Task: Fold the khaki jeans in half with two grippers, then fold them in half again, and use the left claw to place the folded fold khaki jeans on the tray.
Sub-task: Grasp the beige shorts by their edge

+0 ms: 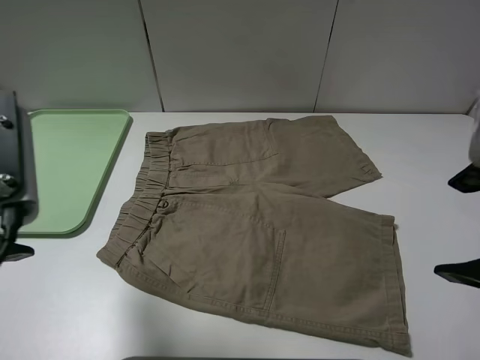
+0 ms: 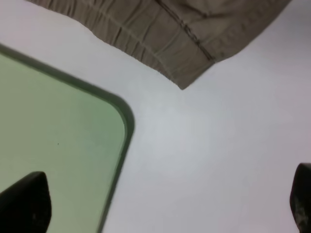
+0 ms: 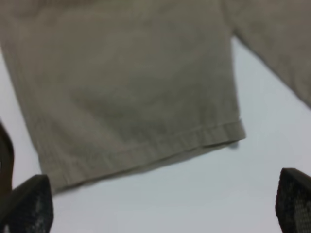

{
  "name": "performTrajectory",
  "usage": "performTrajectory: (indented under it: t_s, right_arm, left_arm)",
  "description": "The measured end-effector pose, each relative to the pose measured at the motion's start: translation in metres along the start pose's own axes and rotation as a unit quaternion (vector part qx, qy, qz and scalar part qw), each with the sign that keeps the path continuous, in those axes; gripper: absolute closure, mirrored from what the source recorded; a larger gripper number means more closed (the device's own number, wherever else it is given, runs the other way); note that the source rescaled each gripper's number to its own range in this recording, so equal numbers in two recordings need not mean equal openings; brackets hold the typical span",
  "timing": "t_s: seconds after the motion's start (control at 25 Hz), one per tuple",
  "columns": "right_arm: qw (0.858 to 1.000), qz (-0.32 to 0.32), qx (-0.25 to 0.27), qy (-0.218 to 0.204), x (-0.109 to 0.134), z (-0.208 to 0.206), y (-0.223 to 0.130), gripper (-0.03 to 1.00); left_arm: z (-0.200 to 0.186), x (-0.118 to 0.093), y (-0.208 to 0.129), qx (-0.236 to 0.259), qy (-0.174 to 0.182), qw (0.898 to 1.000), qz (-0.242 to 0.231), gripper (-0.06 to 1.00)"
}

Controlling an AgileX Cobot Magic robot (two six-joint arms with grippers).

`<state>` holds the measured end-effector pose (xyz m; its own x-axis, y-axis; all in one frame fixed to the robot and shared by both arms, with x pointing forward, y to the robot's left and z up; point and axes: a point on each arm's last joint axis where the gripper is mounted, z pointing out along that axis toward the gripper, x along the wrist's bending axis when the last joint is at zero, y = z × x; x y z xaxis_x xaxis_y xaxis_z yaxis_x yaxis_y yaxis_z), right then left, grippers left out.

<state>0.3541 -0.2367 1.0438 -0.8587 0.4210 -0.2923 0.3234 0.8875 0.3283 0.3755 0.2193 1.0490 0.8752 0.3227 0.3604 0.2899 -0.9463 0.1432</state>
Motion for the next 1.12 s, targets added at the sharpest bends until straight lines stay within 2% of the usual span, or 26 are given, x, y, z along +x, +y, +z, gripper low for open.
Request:
performTrajectory:
  t_s: [0.2,0.6,0.88,1.12]
  right_arm:
    - [0.998,-0.019,0.041,0.032,0.009,0.03,-0.006,-0.03]
    - [0.997,-0.053,0.043,0.039,0.027,0.062,-0.027,-0.03]
    - [0.997,-0.07,0.014,0.017,0.027,0.071,-0.025,-0.03]
    - [0.993,-0.094,0.057,0.04,0.023,0.096,-0.023,-0.03]
  left_arm:
    - [0.014,0.003,0.011,0.013,0.001,0.998,0.058,-0.06]
    - [0.045,0.004,0.027,0.04,-0.032,0.982,0.181,-0.06]
    - [0.078,-0.006,0.03,0.035,-0.049,0.973,0.222,-0.06]
    - [0.103,-0.015,0.03,0.029,-0.061,0.964,0.257,-0.06]
